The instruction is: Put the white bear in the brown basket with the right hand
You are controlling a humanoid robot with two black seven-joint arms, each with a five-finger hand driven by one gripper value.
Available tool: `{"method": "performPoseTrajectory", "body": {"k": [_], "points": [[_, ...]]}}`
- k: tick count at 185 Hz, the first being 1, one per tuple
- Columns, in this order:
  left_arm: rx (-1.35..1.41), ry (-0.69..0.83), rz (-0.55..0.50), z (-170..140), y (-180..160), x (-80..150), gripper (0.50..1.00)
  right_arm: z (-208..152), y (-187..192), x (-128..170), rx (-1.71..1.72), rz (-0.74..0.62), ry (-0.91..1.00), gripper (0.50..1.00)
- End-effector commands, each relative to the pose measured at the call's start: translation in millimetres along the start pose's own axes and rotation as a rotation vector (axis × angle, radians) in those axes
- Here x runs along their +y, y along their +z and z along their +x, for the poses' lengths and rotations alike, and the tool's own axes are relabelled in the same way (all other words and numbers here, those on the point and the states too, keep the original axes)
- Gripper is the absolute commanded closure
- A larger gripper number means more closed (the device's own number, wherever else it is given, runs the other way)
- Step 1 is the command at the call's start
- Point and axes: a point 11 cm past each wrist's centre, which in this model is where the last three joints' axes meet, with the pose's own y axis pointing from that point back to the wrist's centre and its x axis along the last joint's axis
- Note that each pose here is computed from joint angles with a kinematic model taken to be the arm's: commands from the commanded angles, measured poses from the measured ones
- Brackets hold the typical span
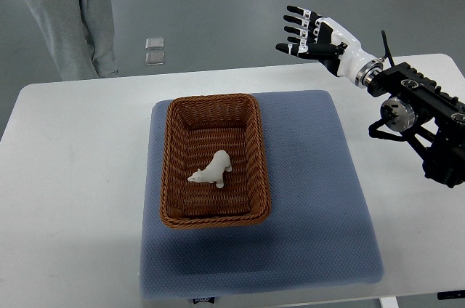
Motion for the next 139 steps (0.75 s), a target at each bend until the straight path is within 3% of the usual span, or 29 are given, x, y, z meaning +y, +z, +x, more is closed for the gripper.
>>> {"method": "performPoseTrajectory", "body": {"k": [1,76,139], "points": [[0.0,0.0,0.0,0.0,-0.1,0.0,0.5,13.9,4.9,7.1,-0.148,0.026,0.064,0.587],[0.0,0.0,0.0,0.0,-0.1,0.0,0.5,35.4,57.6,18.5,-0.365,0.003,0.234,0.587],[0.0,0.0,0.0,0.0,-0.1,0.0,0.5,35.7,59.4,20.6,-0.367,0.043,0.247,0.587]]}}
